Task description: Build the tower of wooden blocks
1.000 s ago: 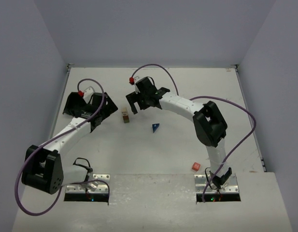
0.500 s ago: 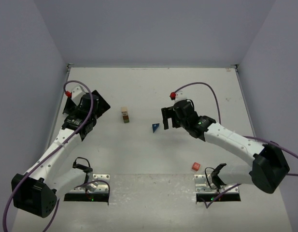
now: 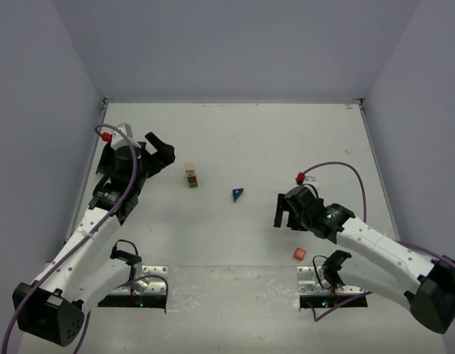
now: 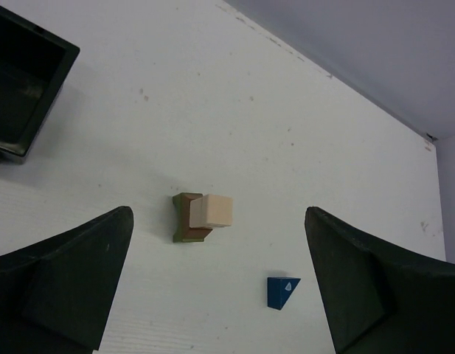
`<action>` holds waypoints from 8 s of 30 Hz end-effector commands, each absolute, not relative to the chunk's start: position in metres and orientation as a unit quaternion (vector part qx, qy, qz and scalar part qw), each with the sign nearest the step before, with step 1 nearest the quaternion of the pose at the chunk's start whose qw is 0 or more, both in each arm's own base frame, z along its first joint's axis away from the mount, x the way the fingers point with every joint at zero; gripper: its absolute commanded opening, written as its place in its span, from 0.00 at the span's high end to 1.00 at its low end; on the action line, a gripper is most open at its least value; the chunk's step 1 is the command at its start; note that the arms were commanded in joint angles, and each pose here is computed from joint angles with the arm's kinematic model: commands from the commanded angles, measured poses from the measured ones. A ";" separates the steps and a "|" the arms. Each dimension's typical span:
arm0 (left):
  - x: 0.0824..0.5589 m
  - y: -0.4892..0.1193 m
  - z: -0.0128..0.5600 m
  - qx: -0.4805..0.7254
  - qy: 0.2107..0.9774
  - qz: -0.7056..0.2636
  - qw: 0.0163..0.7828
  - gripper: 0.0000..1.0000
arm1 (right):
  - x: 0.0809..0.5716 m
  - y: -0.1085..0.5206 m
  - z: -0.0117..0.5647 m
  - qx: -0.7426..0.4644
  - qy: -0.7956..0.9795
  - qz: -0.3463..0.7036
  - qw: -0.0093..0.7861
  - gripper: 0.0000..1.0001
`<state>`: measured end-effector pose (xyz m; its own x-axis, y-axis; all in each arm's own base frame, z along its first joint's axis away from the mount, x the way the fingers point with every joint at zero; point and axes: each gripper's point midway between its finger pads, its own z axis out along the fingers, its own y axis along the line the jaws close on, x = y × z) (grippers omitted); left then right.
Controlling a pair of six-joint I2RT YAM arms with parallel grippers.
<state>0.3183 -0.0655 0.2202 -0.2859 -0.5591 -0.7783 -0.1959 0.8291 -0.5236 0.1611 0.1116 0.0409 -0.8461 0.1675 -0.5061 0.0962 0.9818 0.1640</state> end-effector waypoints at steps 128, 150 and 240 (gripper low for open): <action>0.154 -0.267 0.208 0.570 0.429 -0.460 0.529 1.00 | 0.140 0.293 0.218 -0.591 0.582 0.405 0.385 0.01; 0.161 -0.270 0.210 0.546 0.455 -0.473 0.520 1.00 | 0.176 0.320 0.202 -0.589 0.591 0.351 0.425 0.07; 0.332 -0.017 0.177 -0.343 0.750 -0.084 0.559 0.00 | 0.360 0.435 0.159 -0.663 0.634 0.234 0.322 0.96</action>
<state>0.3337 -0.0354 0.1647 -0.2295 -0.5787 -0.7826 -0.3440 0.8004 -0.4910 0.3524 0.4223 0.1401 0.0605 -0.7126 -0.6989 -0.9969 -0.0082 -0.0779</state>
